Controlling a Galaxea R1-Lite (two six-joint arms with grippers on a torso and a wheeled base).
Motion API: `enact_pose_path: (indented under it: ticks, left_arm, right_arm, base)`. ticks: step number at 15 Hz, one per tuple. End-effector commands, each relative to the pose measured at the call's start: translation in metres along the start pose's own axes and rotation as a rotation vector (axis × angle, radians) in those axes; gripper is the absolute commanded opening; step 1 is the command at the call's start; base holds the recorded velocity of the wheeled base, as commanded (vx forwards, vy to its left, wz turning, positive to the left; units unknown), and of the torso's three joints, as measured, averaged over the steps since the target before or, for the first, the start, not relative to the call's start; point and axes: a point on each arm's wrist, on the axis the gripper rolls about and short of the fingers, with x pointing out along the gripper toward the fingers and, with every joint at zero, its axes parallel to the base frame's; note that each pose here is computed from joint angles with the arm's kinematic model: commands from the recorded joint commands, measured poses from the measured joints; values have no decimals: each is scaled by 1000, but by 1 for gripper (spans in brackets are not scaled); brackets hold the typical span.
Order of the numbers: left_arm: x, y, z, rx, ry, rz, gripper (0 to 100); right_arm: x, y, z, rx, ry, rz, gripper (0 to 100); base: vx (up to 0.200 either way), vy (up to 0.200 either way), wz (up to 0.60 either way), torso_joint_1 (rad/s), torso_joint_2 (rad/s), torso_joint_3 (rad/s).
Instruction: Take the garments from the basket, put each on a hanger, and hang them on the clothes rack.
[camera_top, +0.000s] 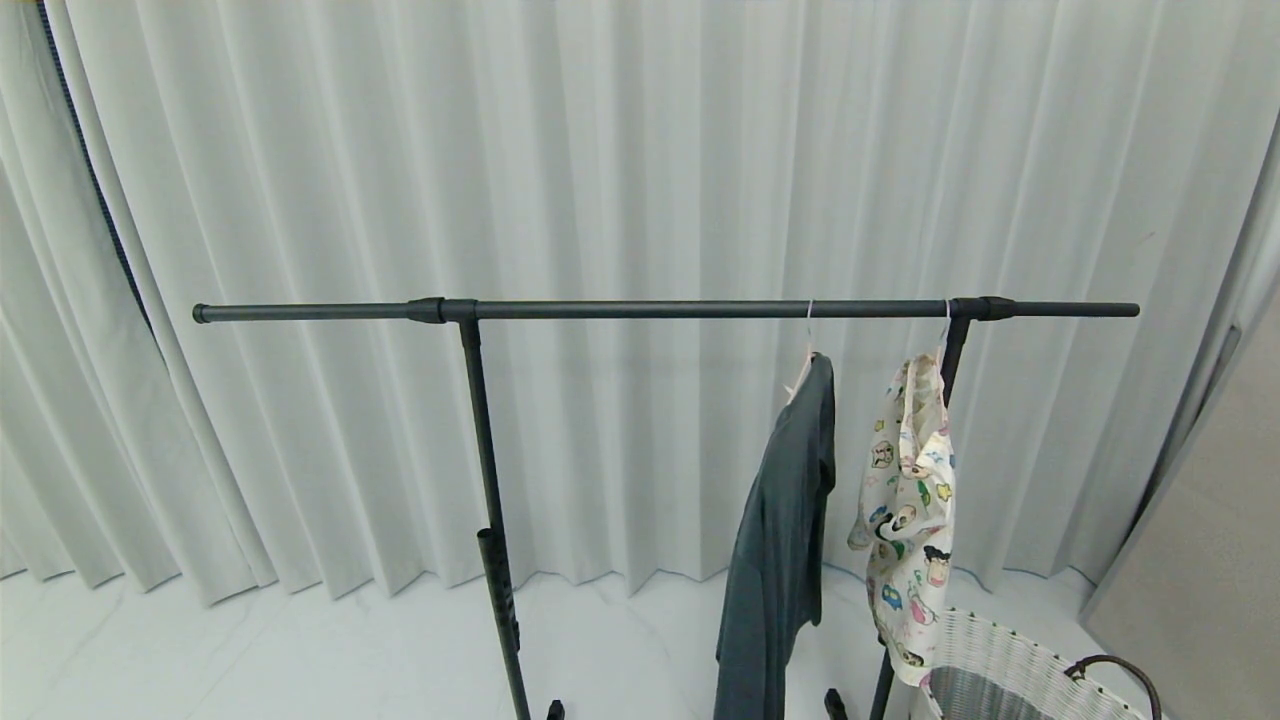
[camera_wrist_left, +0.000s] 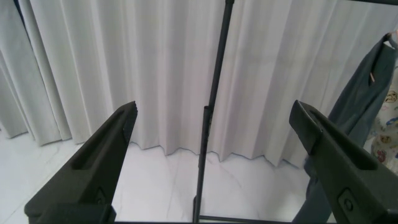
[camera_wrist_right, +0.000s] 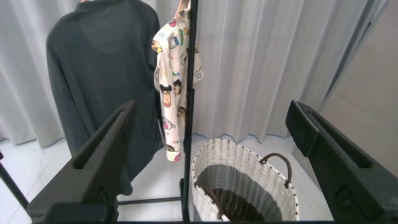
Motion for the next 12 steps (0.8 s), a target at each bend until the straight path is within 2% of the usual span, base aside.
enact_pose_path:
  ticks: [1, 12]
  left_arm:
    - [0, 0, 0, 0, -2, 1, 100]
    - [0, 0, 0, 0, -2, 1, 100]
  right_arm:
    - [0, 0, 0, 0, -2, 1, 100]
    - [0, 0, 0, -2, -2, 1, 100]
  base:
    - [0, 0, 0, 0, 0, 0]
    - [0, 0, 0, 0, 0, 0]
